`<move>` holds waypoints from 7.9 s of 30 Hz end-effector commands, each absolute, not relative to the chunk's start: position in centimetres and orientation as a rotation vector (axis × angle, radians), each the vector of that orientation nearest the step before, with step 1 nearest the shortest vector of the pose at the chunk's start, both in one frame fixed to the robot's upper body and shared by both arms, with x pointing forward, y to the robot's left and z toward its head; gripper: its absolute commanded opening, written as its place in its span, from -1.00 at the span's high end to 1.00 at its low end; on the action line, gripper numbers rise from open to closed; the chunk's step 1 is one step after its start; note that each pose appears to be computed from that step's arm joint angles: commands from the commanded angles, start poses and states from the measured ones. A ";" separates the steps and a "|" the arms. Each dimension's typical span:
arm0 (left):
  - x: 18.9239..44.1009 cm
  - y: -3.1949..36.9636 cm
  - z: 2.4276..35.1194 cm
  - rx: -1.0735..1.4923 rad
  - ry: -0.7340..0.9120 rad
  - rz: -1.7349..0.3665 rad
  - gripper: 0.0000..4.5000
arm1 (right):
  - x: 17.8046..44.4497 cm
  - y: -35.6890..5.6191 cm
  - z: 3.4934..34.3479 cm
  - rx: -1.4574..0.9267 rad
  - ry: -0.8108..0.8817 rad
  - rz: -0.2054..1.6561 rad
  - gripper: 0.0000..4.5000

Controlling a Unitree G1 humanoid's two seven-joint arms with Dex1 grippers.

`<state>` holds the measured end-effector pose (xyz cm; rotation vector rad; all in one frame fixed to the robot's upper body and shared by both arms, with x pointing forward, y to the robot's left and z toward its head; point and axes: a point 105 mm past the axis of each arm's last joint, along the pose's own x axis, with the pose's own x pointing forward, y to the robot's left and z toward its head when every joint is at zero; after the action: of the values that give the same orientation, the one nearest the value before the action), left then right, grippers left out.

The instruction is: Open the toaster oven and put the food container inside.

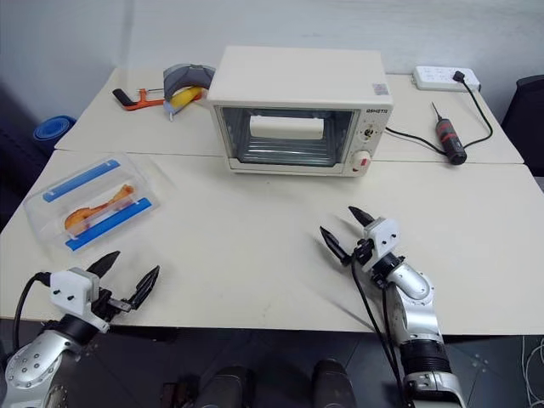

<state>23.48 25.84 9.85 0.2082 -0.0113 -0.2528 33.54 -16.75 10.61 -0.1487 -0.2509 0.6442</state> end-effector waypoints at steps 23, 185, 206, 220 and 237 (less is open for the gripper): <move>27.7 23.0 21.2 0.014 -0.311 -0.628 -1.00 | 38.9 -11.3 24.6 -0.143 -0.417 0.978 -0.99; 39.2 13.7 22.6 -0.145 0.409 -0.453 0.99 | 24.1 -18.3 18.0 -0.340 -0.300 0.913 -1.00; 37.3 14.9 27.5 -0.164 0.088 -0.726 -0.74 | 23.7 -19.0 18.0 -0.228 -0.270 0.903 -1.00; 31.3 19.5 17.1 0.451 0.123 -1.240 0.72 | 24.6 -12.1 12.6 -0.339 0.027 1.165 0.60; 37.9 11.9 15.9 0.333 -0.028 -1.030 1.00 | 37.9 -11.4 19.0 -0.419 -0.151 0.795 0.99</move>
<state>37.14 11.98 14.96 0.3203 0.0015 -1.0726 37.31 -10.84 17.87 -0.4211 -0.1023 0.8341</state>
